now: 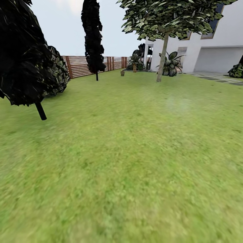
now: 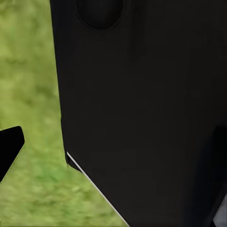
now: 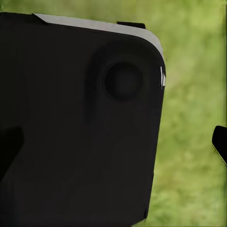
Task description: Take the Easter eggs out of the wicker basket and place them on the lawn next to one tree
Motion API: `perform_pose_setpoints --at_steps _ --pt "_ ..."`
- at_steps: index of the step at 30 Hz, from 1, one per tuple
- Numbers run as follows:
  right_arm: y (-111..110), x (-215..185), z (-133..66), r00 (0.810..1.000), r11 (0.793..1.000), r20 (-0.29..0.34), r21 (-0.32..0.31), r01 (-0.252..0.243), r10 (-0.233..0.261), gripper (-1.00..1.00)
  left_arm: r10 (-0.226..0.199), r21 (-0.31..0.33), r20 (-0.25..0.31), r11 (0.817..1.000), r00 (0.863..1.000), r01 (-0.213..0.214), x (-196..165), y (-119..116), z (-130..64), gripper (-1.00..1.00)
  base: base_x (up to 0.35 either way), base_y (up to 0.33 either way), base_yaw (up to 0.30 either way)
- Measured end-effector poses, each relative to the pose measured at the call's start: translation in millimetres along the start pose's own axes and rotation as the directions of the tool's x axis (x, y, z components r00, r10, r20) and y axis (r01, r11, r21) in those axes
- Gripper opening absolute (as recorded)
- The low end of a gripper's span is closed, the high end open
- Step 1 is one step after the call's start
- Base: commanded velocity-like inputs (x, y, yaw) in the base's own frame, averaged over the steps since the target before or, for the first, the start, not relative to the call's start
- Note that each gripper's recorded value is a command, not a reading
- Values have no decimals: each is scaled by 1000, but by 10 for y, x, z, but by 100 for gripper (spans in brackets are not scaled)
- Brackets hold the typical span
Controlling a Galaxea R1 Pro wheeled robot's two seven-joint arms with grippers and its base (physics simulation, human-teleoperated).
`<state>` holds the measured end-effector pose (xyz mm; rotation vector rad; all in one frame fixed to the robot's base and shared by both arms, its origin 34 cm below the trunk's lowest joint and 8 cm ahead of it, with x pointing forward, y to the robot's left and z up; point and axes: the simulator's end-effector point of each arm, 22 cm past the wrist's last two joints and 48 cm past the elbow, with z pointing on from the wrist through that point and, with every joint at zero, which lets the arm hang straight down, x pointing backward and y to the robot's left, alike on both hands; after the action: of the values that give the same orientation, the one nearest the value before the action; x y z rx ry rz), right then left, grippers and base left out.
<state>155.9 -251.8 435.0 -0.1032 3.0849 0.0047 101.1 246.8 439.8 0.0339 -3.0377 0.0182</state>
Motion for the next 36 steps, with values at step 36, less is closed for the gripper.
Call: perform_pose_setpoints --at_steps 36 --pt "-21 -50 4 1000 1000 11 3 0 0 100 -3 -3 0 1000 1000 3 0 8 0 100 339 0 0"
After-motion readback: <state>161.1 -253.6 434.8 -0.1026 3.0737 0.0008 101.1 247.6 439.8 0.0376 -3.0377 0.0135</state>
